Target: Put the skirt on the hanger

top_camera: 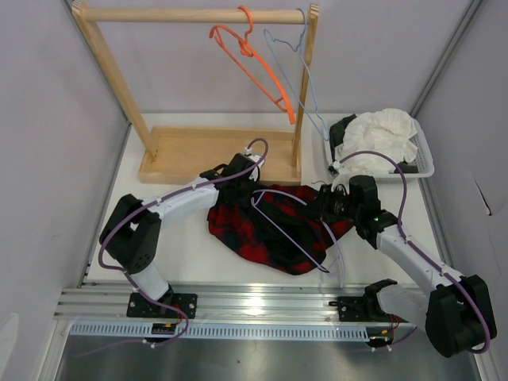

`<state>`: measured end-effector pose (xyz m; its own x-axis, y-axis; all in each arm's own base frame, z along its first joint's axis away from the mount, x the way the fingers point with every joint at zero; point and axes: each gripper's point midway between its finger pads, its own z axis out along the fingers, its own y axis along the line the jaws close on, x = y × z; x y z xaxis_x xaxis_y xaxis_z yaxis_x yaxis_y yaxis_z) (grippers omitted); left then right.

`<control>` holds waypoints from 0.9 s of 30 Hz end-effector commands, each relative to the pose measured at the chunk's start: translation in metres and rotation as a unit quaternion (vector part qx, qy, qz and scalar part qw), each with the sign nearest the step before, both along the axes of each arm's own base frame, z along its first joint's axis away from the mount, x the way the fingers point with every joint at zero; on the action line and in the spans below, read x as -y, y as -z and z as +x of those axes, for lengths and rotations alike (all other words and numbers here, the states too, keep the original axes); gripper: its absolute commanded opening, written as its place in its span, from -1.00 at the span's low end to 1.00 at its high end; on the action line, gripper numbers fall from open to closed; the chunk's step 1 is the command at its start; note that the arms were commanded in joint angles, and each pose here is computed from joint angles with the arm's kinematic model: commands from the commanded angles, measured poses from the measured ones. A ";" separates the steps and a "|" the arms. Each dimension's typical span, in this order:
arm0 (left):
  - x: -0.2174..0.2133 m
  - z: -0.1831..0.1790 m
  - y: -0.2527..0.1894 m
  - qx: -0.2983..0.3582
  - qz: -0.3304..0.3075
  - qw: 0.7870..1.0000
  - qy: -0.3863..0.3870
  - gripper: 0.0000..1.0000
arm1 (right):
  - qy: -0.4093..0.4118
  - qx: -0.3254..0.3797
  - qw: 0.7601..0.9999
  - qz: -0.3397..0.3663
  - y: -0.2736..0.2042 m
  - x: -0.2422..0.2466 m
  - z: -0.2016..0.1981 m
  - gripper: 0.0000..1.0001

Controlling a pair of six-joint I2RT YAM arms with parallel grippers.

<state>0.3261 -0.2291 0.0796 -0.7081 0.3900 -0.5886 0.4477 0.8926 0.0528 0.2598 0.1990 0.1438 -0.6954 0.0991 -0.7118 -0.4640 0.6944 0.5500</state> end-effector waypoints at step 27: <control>0.031 0.004 -0.013 0.016 -0.058 0.997 0.042 -1.00 | -0.025 0.010 1.000 0.009 -0.015 -0.010 0.004 -1.00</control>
<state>0.3261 -0.2465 0.0736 -0.6980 0.3933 -0.5984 0.4922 0.8705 -0.0020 0.2604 0.2007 0.1423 -0.7063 0.0929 -0.7018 -0.4619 0.6908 0.5563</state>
